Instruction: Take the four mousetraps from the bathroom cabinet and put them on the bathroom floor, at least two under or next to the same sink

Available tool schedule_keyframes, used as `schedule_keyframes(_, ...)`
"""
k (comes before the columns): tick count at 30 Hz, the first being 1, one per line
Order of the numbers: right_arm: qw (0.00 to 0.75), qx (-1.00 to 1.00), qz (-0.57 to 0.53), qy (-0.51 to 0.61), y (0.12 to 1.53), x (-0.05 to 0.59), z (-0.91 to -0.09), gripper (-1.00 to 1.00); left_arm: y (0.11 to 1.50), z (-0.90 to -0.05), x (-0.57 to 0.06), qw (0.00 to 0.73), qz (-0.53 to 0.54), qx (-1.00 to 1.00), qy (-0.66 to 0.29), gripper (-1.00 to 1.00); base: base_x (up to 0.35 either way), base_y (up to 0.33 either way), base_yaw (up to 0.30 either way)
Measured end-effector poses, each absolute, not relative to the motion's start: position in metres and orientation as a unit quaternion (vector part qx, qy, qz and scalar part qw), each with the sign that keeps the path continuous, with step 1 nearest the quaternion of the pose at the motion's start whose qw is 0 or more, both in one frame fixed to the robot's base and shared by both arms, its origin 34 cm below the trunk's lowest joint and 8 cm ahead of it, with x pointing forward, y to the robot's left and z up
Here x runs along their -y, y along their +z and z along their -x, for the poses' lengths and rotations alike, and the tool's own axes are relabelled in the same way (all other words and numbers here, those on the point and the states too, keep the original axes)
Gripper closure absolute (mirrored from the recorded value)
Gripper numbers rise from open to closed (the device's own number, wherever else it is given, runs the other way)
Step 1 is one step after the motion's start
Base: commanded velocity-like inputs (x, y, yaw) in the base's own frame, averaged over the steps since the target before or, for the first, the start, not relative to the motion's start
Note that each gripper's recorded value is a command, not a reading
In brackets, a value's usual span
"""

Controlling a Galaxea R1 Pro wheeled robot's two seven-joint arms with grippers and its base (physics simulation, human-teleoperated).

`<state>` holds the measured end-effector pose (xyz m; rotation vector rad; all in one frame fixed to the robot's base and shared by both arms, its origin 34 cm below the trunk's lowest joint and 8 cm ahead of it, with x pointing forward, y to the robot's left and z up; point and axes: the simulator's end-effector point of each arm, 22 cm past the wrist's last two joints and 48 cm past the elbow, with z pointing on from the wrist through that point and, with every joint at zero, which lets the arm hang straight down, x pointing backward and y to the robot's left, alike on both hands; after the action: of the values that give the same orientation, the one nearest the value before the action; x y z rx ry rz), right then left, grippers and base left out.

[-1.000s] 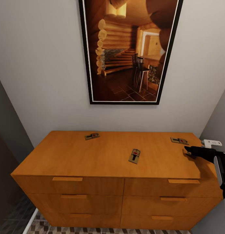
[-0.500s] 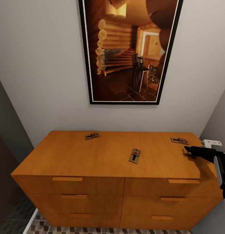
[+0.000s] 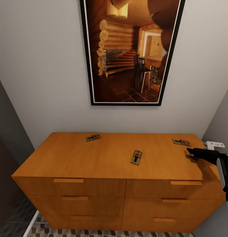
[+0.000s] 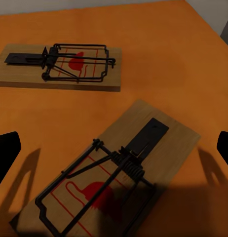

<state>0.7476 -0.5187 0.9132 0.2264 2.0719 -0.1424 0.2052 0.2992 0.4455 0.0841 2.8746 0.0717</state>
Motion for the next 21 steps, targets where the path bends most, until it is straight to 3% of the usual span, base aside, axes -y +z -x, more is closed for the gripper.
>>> schedule_keyframes(21,0.502,-0.858,-0.093,-0.059,0.9129,0.5182,-0.7477,-1.00,0.4455,-0.2052,-0.2992,0.132,-0.029,-0.991,0.025,-1.00,-0.001,0.000,0.000)
